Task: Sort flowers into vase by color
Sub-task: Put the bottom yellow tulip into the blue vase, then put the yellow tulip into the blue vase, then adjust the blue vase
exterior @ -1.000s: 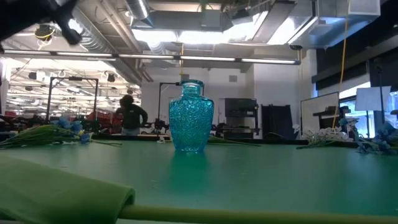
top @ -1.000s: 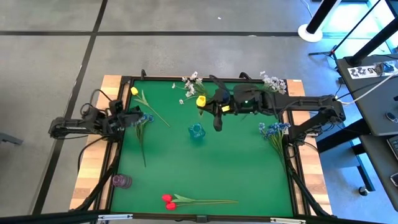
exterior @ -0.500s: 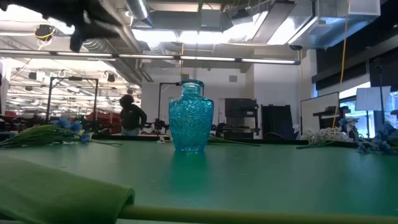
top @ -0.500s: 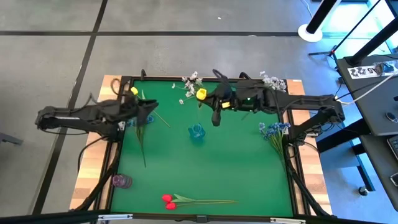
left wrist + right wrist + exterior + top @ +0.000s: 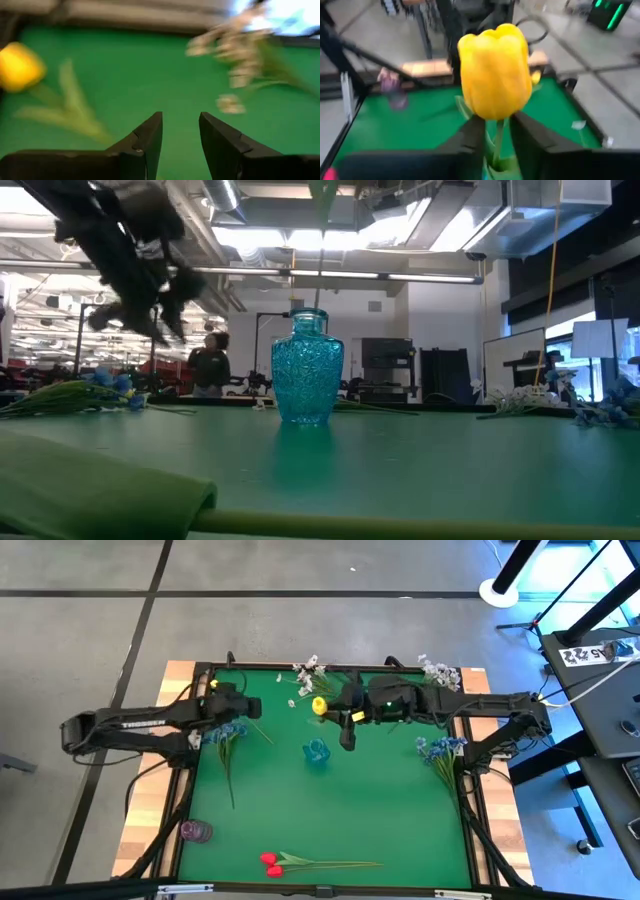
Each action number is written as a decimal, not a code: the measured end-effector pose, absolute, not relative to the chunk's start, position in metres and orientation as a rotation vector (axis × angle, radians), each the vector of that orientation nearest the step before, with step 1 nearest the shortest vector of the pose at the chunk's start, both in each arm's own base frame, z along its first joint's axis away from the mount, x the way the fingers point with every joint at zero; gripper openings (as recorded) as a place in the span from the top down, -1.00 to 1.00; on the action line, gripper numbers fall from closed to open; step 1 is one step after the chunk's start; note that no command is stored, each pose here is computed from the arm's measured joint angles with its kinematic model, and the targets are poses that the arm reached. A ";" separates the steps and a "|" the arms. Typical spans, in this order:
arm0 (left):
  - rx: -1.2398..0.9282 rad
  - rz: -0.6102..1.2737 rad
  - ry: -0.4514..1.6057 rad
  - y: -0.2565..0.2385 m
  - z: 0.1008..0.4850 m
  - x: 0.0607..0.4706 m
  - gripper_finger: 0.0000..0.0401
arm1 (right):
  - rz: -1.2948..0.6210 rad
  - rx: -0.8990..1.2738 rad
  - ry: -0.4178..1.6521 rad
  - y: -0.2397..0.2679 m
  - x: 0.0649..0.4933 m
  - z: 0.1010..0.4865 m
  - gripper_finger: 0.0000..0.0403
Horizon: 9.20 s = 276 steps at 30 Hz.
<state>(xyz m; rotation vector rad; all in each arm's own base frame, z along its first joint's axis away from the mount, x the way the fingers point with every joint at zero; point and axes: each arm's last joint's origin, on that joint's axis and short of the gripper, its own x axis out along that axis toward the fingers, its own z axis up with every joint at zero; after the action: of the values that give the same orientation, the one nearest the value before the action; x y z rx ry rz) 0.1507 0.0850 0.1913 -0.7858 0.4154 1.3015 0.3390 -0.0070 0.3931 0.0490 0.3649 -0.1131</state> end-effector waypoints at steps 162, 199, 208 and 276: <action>-0.271 0.370 0.525 -0.032 0.263 0.243 0.25 | -0.291 0.191 1.189 0.189 0.319 0.333 -0.62; 0.171 -0.168 0.888 -0.071 0.240 0.358 -0.20 | -0.543 0.821 1.145 0.277 0.279 0.293 -0.58; 0.412 -0.307 0.902 -0.058 0.214 0.380 -0.40 | -0.650 0.994 1.107 0.272 0.286 0.293 -0.58; 0.141 0.010 1.443 -0.036 0.225 0.350 -0.49 | -0.492 0.347 1.053 0.117 0.273 0.384 -0.58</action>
<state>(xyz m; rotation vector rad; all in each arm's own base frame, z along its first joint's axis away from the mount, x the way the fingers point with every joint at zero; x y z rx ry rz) 0.3504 -0.0362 0.2252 0.1409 1.4434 0.0104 0.2732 0.1173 0.3843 0.3467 1.0529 -0.4916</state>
